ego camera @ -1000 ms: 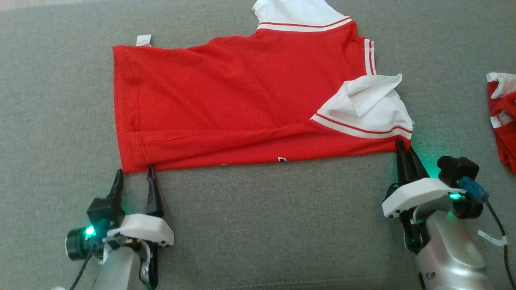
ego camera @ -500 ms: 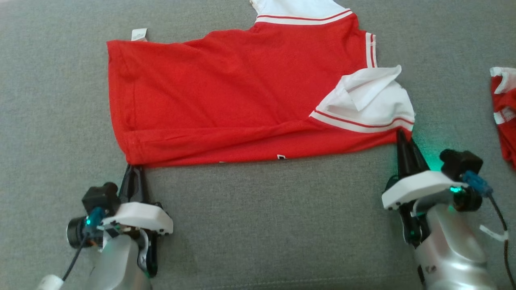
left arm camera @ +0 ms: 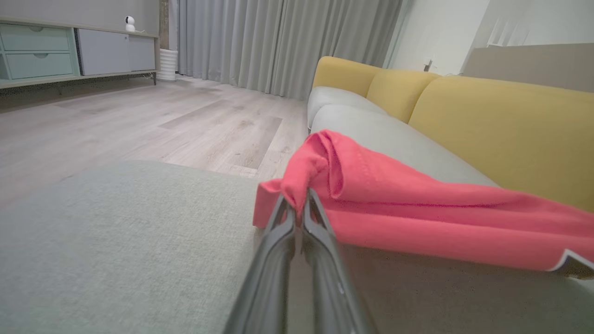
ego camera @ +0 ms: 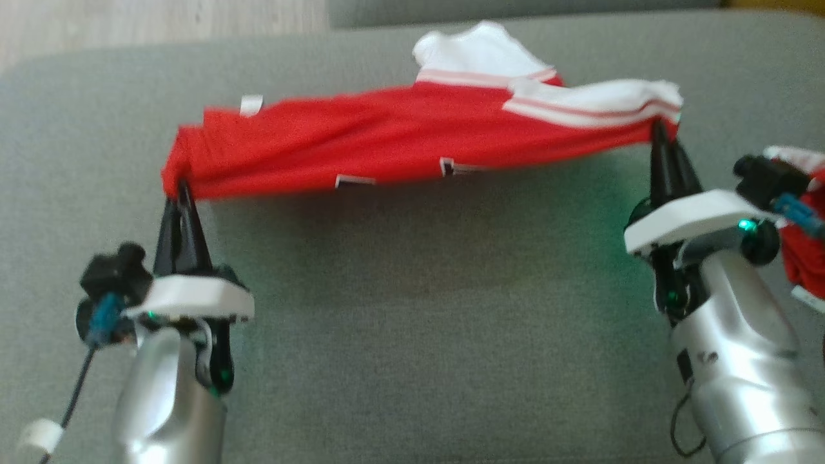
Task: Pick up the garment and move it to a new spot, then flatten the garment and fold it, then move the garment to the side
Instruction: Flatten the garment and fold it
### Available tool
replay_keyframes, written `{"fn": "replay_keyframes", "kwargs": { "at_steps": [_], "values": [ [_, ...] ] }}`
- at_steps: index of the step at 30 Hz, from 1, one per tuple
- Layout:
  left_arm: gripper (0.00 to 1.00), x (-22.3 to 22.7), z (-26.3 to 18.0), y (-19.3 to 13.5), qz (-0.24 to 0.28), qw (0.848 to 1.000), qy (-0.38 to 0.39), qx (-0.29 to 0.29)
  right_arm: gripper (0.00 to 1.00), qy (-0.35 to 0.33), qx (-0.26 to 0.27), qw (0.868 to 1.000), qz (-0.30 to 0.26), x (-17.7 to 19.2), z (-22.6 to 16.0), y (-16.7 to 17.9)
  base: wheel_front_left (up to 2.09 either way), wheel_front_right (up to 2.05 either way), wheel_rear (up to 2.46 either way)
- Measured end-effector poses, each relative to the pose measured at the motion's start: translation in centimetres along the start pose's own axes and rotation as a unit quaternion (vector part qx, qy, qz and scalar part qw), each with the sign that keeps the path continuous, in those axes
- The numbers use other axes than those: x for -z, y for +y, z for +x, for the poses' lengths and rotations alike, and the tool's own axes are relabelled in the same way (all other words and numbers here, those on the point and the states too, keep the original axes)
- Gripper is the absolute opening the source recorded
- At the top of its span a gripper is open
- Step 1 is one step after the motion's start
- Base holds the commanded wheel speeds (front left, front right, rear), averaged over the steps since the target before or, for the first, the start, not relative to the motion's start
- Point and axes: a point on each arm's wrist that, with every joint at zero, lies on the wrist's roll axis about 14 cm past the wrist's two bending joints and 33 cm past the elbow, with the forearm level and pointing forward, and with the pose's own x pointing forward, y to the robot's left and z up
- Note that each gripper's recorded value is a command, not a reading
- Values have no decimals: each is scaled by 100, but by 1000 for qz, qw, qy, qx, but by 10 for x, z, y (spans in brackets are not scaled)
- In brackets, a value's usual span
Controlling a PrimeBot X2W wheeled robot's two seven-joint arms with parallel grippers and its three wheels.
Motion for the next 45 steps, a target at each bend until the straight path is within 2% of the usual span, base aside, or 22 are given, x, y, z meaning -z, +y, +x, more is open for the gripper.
{"fn": "replay_keyframes", "kwargs": {
  "at_steps": [2,5,6,7,10,14,15,16,17,18,19,27,37,40,45],
  "values": [
    [0,1,-9,4,3,1000,6,-6,0,6,-4,1000,1,-1,-7,3,0,0,0],
    [0,26,-37,15,-6,999,45,-24,0,26,-3,1000,12,11,-26,4,0,0,0],
    [0,38,-49,19,-11,998,61,-31,0,36,1,999,17,19,-36,2,0,0,0],
    [0,60,-76,26,-24,994,93,-46,0,65,10,998,24,42,-59,-3,0,0,0],
    [0,90,-111,30,-35,988,137,-61,0,103,28,993,39,75,-93,-13,0,0,0],
    [0,118,-137,28,-36,981,181,-67,0,138,46,988,50,103,-119,-24,0,0,0],
    [0,121,-138,26,-32,980,186,-63,9,141,48,988,51,106,-121,-25,0,0,0],
    [18,122,-136,24,-27,980,188,-61,67,142,48,987,50,107,-120,-26,0,0,0],
    [73,121,-134,22,-18,981,187,-57,100,140,46,988,50,107,-118,-25,0,0,0],
    [98,120,-131,19,-7,981,186,-49,100,136,44,989,49,105,-116,-25,0,0,0],
    [100,121,-129,17,1,981,187,-43,100,132,43,989,48,104,-113,-25,0,0,0],
    [100,101,-87,0,43,987,152,-6,100,84,26,996,25,75,-75,-20,0,0,0],
    [100,64,-33,10,63,993,94,-23,100,57,15,998,7,56,-42,-17,0,0,0],
    [100,65,-25,14,71,992,99,-22,100,52,10,999,3,53,-35,-15,0,0,0],
    [100,71,0,34,117,984,133,-14,100,53,-3,999,-10,53,-22,-9,0,0,0]
  ]
}}
